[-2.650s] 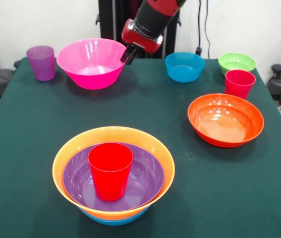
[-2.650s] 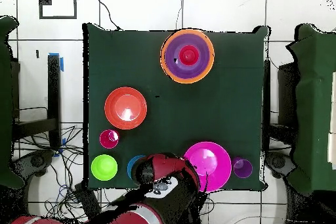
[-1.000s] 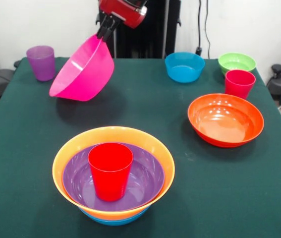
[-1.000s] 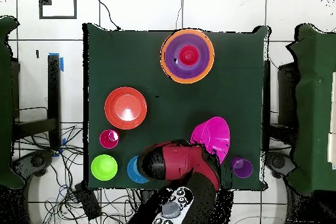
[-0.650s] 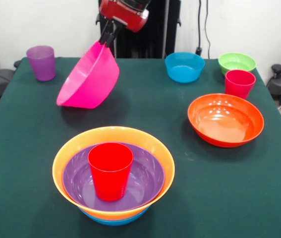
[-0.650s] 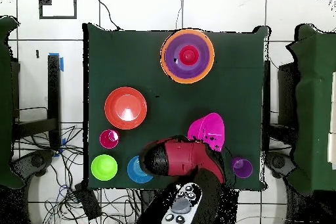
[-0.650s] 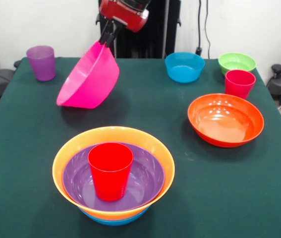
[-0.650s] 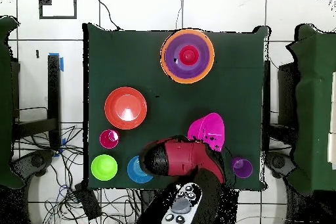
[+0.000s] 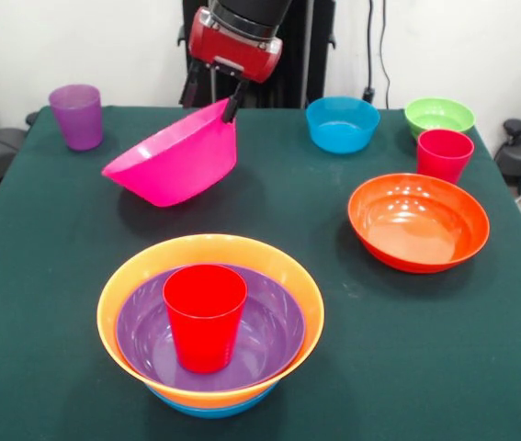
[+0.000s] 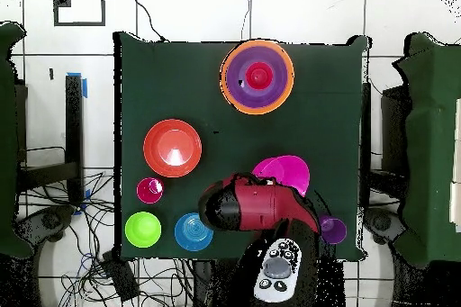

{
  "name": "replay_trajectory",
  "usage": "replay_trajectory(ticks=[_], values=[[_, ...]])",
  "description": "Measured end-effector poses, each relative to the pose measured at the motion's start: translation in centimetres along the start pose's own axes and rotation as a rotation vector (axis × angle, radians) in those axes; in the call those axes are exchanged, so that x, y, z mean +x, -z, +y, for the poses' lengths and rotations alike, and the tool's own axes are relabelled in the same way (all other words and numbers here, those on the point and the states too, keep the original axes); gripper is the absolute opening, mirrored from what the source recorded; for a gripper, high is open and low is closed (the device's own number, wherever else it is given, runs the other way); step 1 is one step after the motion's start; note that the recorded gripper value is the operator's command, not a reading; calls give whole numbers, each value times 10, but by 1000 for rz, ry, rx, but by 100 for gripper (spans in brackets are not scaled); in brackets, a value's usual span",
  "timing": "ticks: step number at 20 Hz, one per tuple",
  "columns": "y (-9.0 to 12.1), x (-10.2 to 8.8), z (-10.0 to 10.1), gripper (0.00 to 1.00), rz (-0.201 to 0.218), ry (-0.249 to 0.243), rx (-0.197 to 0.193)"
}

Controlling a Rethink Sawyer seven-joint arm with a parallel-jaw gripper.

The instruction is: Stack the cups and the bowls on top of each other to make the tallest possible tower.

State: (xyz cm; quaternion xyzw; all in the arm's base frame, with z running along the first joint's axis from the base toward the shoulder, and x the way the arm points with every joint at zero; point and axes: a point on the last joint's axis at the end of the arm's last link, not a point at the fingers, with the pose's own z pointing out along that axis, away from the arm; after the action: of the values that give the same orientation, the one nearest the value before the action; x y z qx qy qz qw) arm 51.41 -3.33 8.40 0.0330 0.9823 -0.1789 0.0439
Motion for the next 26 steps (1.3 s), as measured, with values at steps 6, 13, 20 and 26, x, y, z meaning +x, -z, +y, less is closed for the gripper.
replay_trajectory(ticks=[6, 13, 20, 26], values=[[0, -1, 10, 100, 0, 10, -18], [0, -1, 13, 0, -1, 13, -24], [1, 3, 13, 0, 3, 13, -26], [8, 4, 13, 0, -4, 10, -28]])
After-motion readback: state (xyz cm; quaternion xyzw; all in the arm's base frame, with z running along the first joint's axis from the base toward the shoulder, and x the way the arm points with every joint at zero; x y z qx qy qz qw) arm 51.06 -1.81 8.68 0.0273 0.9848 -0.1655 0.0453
